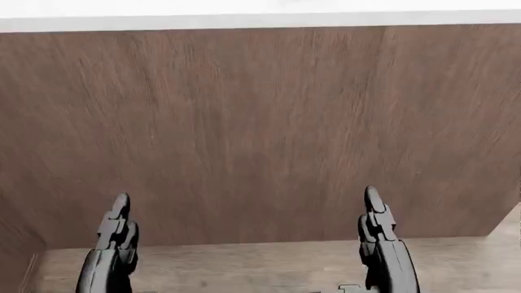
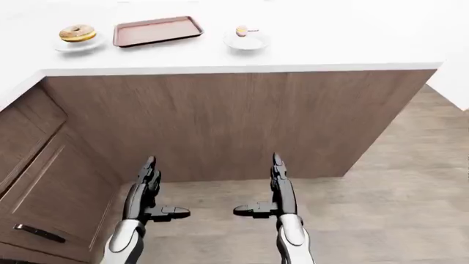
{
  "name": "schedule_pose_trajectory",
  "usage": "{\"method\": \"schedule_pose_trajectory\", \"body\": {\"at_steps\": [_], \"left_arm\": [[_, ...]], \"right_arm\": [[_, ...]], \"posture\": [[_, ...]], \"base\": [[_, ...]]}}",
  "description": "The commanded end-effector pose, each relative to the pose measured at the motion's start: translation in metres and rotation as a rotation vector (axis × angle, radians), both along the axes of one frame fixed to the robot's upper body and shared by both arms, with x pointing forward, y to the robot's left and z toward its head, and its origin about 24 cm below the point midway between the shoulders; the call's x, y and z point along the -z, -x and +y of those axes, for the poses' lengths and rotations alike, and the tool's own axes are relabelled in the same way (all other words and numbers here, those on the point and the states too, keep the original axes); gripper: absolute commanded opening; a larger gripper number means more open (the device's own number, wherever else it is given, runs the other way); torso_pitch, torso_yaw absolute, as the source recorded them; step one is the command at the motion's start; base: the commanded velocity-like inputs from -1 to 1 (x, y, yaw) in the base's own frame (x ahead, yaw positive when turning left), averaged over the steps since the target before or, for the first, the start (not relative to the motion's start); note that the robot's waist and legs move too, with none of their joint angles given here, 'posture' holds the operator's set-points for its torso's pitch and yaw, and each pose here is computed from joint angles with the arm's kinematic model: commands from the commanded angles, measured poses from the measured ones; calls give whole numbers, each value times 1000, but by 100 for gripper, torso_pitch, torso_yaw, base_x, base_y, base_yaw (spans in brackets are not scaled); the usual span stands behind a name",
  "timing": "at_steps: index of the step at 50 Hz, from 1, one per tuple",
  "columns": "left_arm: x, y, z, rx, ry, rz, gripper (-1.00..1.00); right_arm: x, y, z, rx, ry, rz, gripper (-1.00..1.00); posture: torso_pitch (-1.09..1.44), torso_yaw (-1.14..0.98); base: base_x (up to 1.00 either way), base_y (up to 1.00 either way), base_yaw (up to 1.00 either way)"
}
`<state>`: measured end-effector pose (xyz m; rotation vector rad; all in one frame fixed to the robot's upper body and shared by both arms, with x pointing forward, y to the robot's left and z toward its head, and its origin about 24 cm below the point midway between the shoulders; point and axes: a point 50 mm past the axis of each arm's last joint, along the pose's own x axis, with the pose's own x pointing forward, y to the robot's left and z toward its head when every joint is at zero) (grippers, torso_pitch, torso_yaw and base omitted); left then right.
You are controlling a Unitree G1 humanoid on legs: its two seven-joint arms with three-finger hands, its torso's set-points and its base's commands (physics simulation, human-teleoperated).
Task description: Move the dessert items from the plate to the tray.
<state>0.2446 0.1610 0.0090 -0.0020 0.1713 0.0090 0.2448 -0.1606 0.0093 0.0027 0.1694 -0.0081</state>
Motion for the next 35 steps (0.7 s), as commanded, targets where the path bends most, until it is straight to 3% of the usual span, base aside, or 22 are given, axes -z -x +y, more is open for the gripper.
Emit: {"method": "schedule_pose_trajectory", "body": {"at_steps": [1,4,14,17,28,35], "left_arm": [[-54,-17,1,9,-36,-192,100],[-69,-18,2,10,-49,-210,100],[-158,-37,10,-24,-114,-344,100],[-170,-41,11,-23,-133,-366,100],[-205,-35,26,-69,-171,-431,100],[-214,-33,31,-100,-191,-472,100]], "right_arm": [[-64,-14,3,-8,81,-221,100],[-84,-14,2,-1,63,-264,100],[-159,-30,9,-43,100,-436,100],[-180,-36,9,-45,99,-483,100],[-211,-43,8,-59,114,-545,100],[-211,-45,10,-63,110,-554,100]], "posture": [[0,0],[0,0],[0,0],[0,0],[0,0],[0,0]], "base": [[0,0,0],[0,0,0],[12,7,0],[50,39,0],[50,39,0],[50,39,0]]}}
